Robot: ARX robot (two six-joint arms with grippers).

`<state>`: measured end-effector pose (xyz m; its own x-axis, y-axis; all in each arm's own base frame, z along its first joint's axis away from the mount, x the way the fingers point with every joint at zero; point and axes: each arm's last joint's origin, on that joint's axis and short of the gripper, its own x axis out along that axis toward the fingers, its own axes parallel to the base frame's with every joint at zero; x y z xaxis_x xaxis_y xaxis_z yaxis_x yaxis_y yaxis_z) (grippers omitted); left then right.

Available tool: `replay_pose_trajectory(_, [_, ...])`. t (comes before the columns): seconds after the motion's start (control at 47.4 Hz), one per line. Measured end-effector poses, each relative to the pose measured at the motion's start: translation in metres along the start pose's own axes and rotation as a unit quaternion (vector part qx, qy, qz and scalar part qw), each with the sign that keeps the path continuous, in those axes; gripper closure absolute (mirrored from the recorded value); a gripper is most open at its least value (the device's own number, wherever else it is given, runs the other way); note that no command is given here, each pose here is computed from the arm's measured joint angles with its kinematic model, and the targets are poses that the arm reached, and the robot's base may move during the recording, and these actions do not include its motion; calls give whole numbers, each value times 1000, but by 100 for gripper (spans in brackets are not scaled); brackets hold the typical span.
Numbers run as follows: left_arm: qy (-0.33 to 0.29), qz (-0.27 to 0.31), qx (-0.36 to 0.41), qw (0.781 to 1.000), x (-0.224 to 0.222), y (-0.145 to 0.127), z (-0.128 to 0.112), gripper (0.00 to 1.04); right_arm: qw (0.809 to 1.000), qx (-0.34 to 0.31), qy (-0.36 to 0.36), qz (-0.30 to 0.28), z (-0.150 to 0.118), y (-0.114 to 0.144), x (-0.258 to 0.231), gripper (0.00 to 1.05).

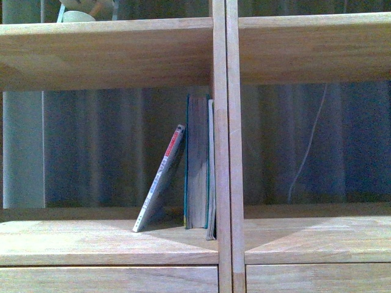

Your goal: Organize books on shelf

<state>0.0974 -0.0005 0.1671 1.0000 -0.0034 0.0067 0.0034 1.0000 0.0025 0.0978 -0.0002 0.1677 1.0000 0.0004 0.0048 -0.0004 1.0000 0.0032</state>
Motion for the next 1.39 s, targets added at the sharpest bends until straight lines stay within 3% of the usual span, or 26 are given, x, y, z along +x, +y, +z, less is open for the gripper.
replay_pose_trajectory(0.253, [0,-1,0,1000,0,0,0,7,1000,0,-2,-1,0,0,-1,102])
replay_pose_trajectory(0.444, [0,-1,0,1000,0,0,0,7,1000,0,-2,-1,0,0,-1,102])
replay_pose_trajectory(0.676, [0,-1,0,1000,0,0,0,7,1000,-1,-2,0,0,0,-1,71])
replay_pose_trajectory(0.76, [0,-1,0,1000,0,0,0,7,1000,-1,-2,-1,0,0,-1,52])
replay_pose_trajectory(1.056, [0,-1,0,1000,0,0,0,7,1000,0,-2,-1,0,0,-1,7])
replay_pose_trajectory(1.394, [0,-1,0,1000,0,0,0,7,1000,0,-2,-1,0,0,-1,7])
